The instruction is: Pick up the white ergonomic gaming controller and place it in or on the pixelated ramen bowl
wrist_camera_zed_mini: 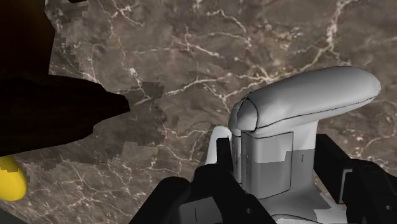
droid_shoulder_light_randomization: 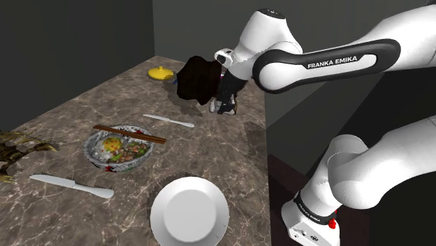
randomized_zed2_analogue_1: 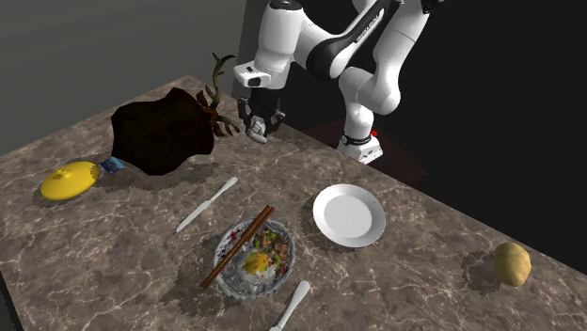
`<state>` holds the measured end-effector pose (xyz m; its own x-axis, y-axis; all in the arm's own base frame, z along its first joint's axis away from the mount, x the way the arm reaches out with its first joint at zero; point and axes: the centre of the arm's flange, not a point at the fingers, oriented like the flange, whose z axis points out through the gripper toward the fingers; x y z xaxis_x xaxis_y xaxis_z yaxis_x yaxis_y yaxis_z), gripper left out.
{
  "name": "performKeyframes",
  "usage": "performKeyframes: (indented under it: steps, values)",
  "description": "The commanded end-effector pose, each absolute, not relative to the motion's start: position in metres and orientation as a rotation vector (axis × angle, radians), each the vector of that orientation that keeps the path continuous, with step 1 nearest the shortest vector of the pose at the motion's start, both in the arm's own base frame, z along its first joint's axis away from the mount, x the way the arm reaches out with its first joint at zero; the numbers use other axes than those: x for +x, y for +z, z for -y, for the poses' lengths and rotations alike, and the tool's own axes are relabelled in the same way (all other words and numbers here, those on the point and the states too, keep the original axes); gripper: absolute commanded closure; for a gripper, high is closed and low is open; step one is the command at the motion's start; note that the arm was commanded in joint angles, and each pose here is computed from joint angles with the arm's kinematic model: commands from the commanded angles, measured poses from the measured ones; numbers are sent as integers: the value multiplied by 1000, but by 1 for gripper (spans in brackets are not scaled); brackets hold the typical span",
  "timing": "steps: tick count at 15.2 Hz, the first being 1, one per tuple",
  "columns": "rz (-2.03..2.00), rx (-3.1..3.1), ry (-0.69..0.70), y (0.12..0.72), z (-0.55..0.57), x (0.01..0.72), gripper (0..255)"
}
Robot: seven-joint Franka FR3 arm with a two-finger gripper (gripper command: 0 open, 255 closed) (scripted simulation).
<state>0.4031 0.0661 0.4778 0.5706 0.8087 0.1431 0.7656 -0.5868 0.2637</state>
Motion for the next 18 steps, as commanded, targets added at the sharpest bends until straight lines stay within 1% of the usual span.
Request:
performKeyframes:
  steps: [1, 6, 18]
  values:
    - [-1330, 2628, 371, 490, -66, 403, 255]
    - [-1330, 2628, 371, 515, -66, 403, 255]
    - [-1330, 2628, 371, 517, -214, 459, 255]
